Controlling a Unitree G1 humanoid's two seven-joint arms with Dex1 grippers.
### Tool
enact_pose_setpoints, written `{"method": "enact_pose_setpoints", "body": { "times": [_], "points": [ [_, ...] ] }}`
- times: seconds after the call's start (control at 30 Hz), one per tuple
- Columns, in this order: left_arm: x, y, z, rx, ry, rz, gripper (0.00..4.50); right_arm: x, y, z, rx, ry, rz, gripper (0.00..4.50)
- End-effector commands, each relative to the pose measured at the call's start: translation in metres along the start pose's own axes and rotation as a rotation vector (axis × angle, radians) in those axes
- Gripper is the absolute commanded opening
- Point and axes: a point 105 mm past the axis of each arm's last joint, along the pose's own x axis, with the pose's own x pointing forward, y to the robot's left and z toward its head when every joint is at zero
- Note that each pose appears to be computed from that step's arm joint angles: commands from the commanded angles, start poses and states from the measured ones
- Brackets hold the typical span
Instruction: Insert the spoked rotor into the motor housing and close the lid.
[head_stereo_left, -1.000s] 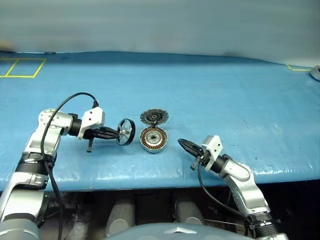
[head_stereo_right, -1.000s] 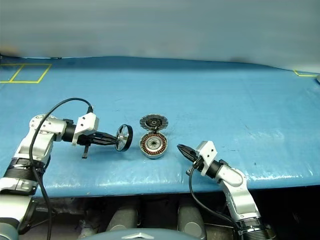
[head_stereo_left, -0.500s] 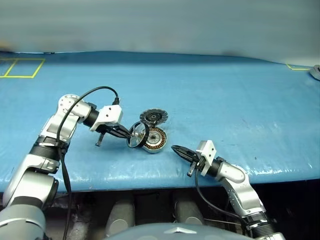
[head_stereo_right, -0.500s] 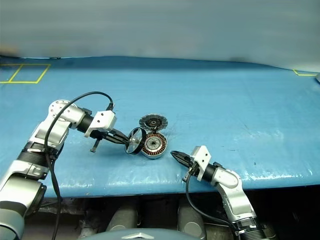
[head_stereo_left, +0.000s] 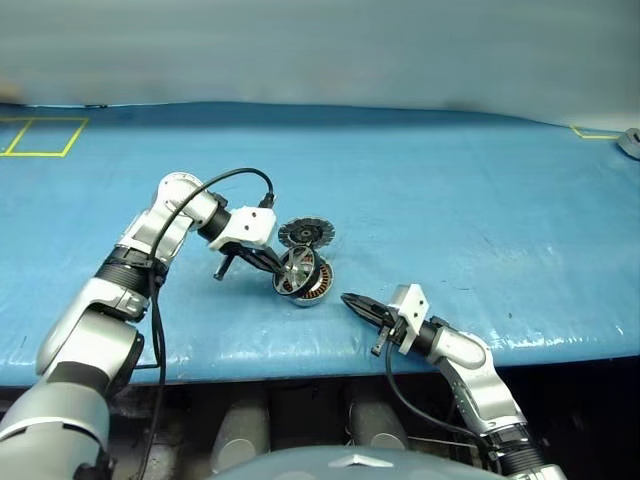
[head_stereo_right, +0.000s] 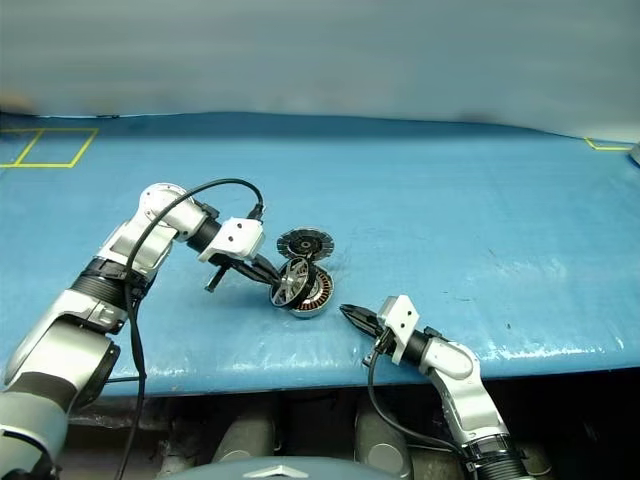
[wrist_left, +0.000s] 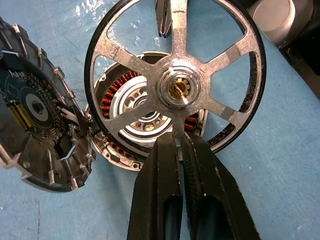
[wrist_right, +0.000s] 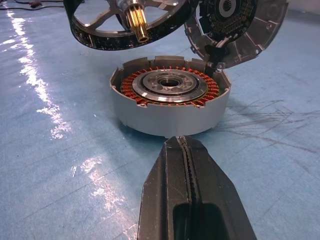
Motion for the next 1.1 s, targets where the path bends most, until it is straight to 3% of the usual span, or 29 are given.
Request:
{"method": "enact_pose_setpoints", "body": {
  "times": [0.03, 0.93, 1.03, 1.1],
  "points": [
    [-0.001, 0.009, 0.007, 0.066, 0.015, 0.007, 0.04, 0.001, -0.002, 0.007, -0.027, -0.03, -0.013, 0.0],
    [0.006, 0.023, -0.002, 0.109, 0.069, 0.06, 0.04, -0.005, -0.006, 0.004, -0.043, -0.008, -0.052, 0.0],
    [0.006, 0.025, -0.001, 0.131, 0.076, 0.075, 0.74, -0.005, -0.006, 0.003, -0.047, -0.004, -0.055, 0.0],
    [0.006, 0.026, 0.0, 0.146, 0.072, 0.088, 0.74, -0.005, -0.007, 0.003, -0.049, -0.002, -0.057, 0.0]
  ]
}}
